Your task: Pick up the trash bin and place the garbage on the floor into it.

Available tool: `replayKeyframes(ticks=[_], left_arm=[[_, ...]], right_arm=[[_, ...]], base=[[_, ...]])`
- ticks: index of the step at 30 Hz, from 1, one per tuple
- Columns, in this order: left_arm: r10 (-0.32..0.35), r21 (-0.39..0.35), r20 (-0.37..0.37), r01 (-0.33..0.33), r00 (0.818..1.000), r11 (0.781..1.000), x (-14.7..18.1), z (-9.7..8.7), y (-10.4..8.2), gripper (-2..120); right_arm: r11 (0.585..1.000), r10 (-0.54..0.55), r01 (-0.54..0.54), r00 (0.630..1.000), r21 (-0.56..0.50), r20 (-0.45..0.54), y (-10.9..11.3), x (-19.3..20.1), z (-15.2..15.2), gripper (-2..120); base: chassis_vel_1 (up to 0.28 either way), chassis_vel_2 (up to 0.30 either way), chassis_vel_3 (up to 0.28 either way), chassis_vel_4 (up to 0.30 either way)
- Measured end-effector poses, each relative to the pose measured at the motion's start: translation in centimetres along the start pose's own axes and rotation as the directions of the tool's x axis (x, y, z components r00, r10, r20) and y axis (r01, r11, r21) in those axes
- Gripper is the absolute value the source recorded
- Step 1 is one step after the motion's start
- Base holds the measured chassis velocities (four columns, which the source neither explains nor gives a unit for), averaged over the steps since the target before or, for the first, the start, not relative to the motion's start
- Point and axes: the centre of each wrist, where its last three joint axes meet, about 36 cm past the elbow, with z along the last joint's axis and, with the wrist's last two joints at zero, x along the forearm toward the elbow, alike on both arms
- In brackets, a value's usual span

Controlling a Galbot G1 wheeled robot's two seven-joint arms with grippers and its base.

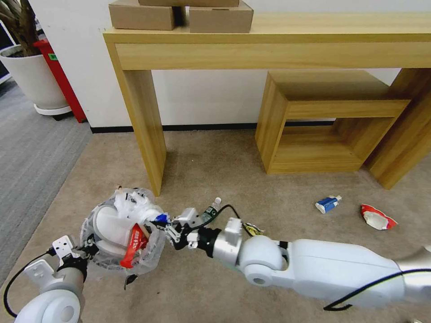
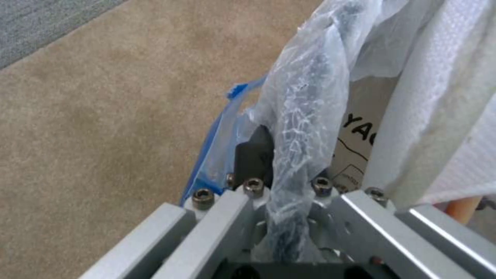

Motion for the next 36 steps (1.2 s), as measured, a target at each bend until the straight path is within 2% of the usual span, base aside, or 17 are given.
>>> replayKeyframes(ticks=[2,7,10,14,24,30,36], left_arm=[[0.006,0.005,0.006,-0.006,1.0,1.0,0.4,-0.1,-0.2,0],[0.013,0.008,0.012,-0.013,1.0,1.0,0.8,-0.3,-0.5,0],[0.016,0.006,0.017,-0.016,1.0,1.0,0.9,-0.5,-0.5,0],[0.019,0.01,0.019,-0.02,1.0,1.0,1.1,-0.5,-0.6,0],[0.02,0.012,0.02,-0.02,1.0,1.0,1.2,-0.3,-0.6,0],[0.019,0.011,0.019,-0.019,1.0,1.0,1.2,-0.2,-0.6,0],[0.013,0.014,0.016,-0.014,1.0,1.0,1.0,0.0,-0.4,0]], right_arm=[[1.0,0.009,-0.009,0.999,0.006,-0.041,0.4,-1.5,0.4,0],[1.0,-0.019,0.02,0.998,0.016,-0.053,1.6,-3.9,0.4,0],[0.999,-0.038,0.039,0.997,0.022,-0.069,3.0,-6.5,0.0,0],[0.999,-0.018,0.023,0.995,0.041,-0.1,3.5,-7.7,0.1,0],[0.997,0.05,-0.04,0.989,0.071,-0.137,3.0,-8.3,0.8,0],[0.992,0.107,-0.091,0.975,0.092,-0.192,3.4,-8.0,1.0,0],[0.99,0.122,-0.104,0.972,0.099,-0.201,3.4,-8.0,1.1,0]], base=[[0.0,0.0,0.0,0.0],[0.0,0.0,0.0,0.0],[0.0,0.0,0.0,0.0],[0.0,0.0,0.0,0.0],[0.0,0.0,0.0,0.0],[0.0,0.0,0.0,0.0],[0.0,0.0,0.0,0.0]])
